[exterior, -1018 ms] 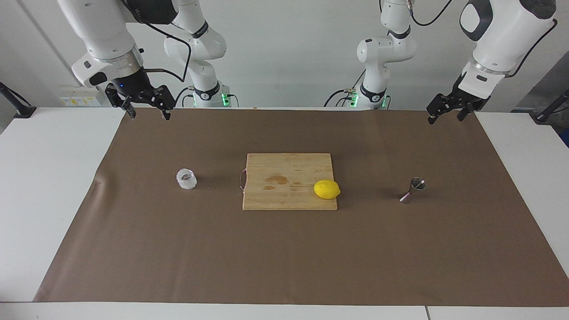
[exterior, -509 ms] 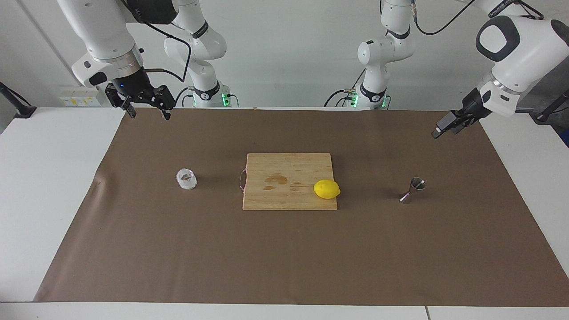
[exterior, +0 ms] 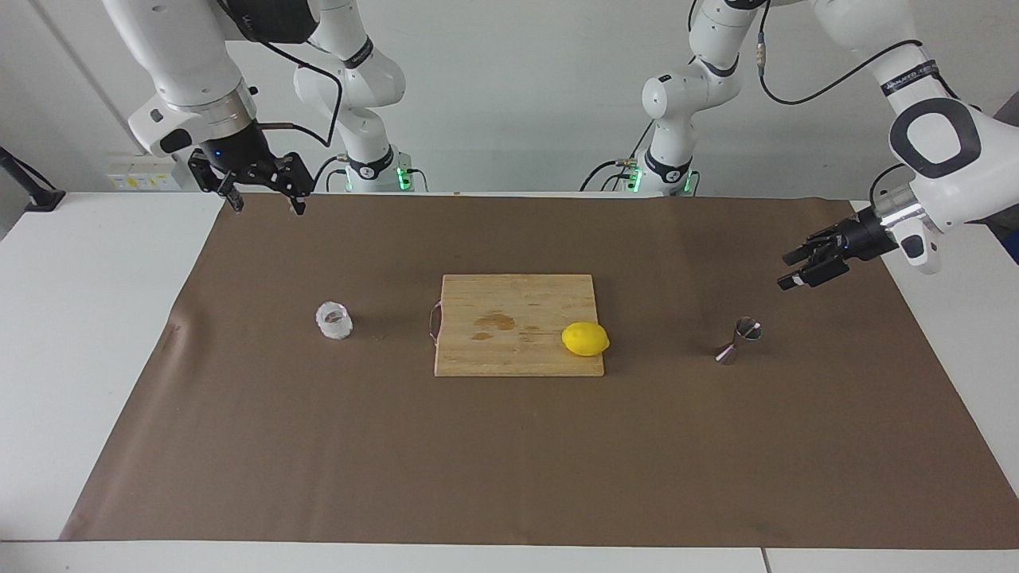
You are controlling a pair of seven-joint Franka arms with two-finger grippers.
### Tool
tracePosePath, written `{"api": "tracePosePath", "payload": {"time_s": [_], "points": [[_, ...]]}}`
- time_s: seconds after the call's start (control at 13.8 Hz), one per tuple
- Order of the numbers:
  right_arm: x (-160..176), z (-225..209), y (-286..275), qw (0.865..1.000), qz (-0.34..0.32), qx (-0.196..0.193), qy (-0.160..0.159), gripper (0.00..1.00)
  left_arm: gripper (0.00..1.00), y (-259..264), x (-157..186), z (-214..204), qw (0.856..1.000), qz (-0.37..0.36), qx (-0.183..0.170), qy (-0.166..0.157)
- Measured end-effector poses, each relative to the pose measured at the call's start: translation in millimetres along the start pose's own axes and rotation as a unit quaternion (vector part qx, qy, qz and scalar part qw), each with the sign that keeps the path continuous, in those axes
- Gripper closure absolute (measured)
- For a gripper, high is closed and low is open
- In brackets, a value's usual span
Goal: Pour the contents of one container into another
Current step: 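Move the left gripper toward the small steel cup and open it, then advance the open left gripper around the steel cup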
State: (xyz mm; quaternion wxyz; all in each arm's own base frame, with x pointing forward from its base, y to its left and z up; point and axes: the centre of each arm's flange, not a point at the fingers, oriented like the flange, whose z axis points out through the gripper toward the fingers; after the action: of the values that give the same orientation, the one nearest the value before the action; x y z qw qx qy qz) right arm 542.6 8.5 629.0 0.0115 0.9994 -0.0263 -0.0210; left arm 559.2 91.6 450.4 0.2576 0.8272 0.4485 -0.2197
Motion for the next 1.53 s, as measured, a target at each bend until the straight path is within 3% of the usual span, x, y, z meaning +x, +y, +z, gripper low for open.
{"api": "tracePosePath", "payload": {"time_s": [0.22,0.36,0.8,1.53], "points": [[0,0,0,1.0,0.0,0.0,0.0,0.0,0.0,-5,21,10,0.984,-0.169,0.001,-0.063],[0,0,0,1.0,0.0,0.0,0.0,0.0,0.0,-4,37,21,0.974,-0.211,0.005,-0.08],[0,0,0,1.0,0.0,0.0,0.0,0.0,0.0,0,84,37,0.959,-0.246,-0.028,-0.135],[0,0,0,1.0,0.0,0.0,0.0,0.0,0.0,-9,102,42,0.951,-0.254,-0.047,-0.172]]}}
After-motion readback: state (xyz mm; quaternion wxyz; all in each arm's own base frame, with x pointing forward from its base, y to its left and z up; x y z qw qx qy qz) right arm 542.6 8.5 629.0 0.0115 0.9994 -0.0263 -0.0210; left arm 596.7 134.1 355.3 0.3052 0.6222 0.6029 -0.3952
